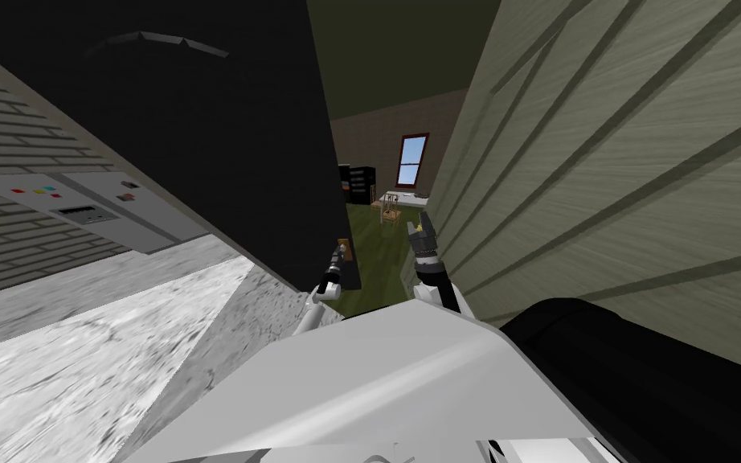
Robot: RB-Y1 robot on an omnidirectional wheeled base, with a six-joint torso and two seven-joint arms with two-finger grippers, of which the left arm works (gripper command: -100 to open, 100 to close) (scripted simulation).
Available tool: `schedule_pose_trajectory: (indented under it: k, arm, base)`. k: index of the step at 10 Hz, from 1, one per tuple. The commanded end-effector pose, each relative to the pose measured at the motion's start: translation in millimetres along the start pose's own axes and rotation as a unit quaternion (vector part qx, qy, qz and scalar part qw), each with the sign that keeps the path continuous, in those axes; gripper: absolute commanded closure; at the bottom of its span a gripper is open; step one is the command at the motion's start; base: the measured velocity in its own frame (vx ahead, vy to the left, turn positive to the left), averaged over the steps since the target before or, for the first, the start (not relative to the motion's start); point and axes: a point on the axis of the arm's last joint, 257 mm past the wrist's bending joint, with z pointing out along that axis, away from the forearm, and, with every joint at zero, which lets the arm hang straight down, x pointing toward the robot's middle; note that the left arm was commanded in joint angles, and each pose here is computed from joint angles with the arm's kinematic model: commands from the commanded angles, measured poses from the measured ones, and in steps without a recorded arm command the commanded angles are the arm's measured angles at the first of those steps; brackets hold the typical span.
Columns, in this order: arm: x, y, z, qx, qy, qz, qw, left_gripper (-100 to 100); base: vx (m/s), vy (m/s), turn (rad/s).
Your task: Push the door open
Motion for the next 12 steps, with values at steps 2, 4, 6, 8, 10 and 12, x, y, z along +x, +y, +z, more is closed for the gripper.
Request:
schedule_pose_trajectory:
  k: [2, 4, 6, 8, 10, 12]
  arm:
    - [0.7, -0.7, 0.6, 0.003, -0.002, -0.002, 1.0, -100]
    - [0.4, -0.5, 0.4, 0.002, -0.002, -0.002, 1.0, 100]
    - [0.4, -0.5, 0.4, 0.002, -0.002, -0.002, 1.0, 100]
    - [0.4, -0.5, 0.4, 0.002, -0.002, -0.002, 1.0, 100]
    - [-6.4, 3.1, -1.2, -0.002, -0.004, 0.008, 1.0, 100]
    - [-9.9, 3.8, -1.6, -0.003, -0.005, 0.014, 0.9999, 100]
  base:
    - [0.189, -0.038, -0.02]
    - [0.033, -0.005, 0.001]
    - [-0.024, 0.004, -0.003]
    - [-0.012, 0.002, 0.002]
    - [0.036, 0.02, 0.085]
    - [0.153, 0.066, 0.169]
